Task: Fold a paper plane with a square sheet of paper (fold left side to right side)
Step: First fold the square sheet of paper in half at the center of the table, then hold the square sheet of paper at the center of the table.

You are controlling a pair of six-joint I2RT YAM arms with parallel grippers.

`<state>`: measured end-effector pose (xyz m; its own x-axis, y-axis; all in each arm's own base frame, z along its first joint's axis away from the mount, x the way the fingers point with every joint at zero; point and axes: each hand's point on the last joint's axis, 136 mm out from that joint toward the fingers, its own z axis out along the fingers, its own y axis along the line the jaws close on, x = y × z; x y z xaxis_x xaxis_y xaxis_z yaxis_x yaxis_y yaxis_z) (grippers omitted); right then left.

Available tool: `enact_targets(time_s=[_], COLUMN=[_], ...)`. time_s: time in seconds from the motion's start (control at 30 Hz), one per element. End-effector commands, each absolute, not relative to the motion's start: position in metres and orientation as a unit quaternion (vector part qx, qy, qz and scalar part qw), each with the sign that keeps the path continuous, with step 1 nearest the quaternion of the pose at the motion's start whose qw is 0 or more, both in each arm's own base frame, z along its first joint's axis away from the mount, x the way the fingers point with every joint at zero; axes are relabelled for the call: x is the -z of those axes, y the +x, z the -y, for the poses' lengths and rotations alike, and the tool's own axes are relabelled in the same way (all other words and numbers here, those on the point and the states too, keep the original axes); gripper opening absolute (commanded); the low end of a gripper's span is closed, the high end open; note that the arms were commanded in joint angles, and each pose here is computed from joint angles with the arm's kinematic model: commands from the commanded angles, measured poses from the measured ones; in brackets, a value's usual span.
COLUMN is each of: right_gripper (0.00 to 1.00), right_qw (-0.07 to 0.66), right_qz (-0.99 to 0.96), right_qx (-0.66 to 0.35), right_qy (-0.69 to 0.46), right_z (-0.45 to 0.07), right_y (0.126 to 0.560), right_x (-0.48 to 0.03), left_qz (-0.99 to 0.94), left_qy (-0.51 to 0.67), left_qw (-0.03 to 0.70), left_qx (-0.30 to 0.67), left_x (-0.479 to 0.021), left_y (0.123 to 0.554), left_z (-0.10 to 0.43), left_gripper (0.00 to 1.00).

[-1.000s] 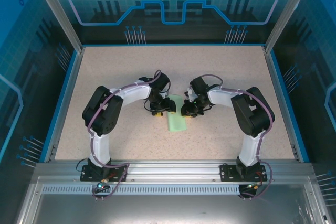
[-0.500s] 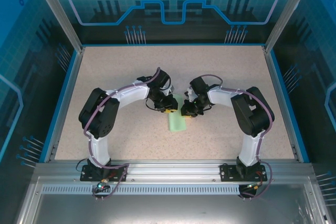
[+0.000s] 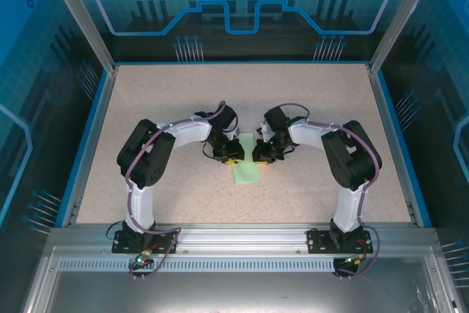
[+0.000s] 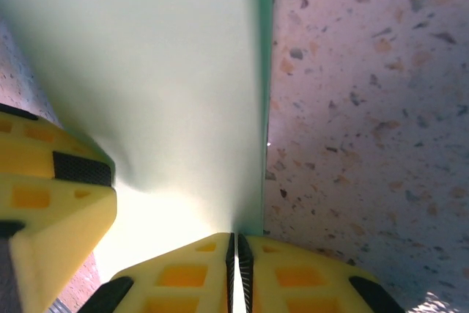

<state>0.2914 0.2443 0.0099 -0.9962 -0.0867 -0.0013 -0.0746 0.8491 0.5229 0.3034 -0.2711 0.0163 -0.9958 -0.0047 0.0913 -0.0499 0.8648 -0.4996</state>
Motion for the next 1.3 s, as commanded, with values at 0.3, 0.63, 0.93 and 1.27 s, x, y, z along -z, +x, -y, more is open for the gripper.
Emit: enact_targets(time_s=[0.3, 0.63, 0.93, 1.27], right_gripper=[0.14, 0.14, 0.14, 0.14], right_qw=[0.059, 0.054, 0.052, -0.012], right_qz=[0.974, 0.973, 0.971, 0.951], right_qx=[0.216, 0.221, 0.228, 0.304], right_qy=[0.041, 0.042, 0.044, 0.054], right_z=[-0.229, -0.231, -0.234, -0.252], right_y=[0.269, 0.271, 0.271, 0.292], right_x=[0.020, 0.017, 0.015, -0.024], left_qz=[0.974, 0.951, 0.948, 0.957], left_qy=[0.037, 0.005, -0.014, -0.010], left_qw=[0.050, -0.007, 0.014, 0.040], left_qx=[-0.218, -0.310, -0.319, -0.287], left_x=[-0.006, -0.055, -0.035, -0.009], left_y=[0.295, 0.310, 0.307, 0.287], left_z=[0.223, 0.254, 0.293, 0.283], left_gripper=[0.28, 0.29, 0.29, 0.29])
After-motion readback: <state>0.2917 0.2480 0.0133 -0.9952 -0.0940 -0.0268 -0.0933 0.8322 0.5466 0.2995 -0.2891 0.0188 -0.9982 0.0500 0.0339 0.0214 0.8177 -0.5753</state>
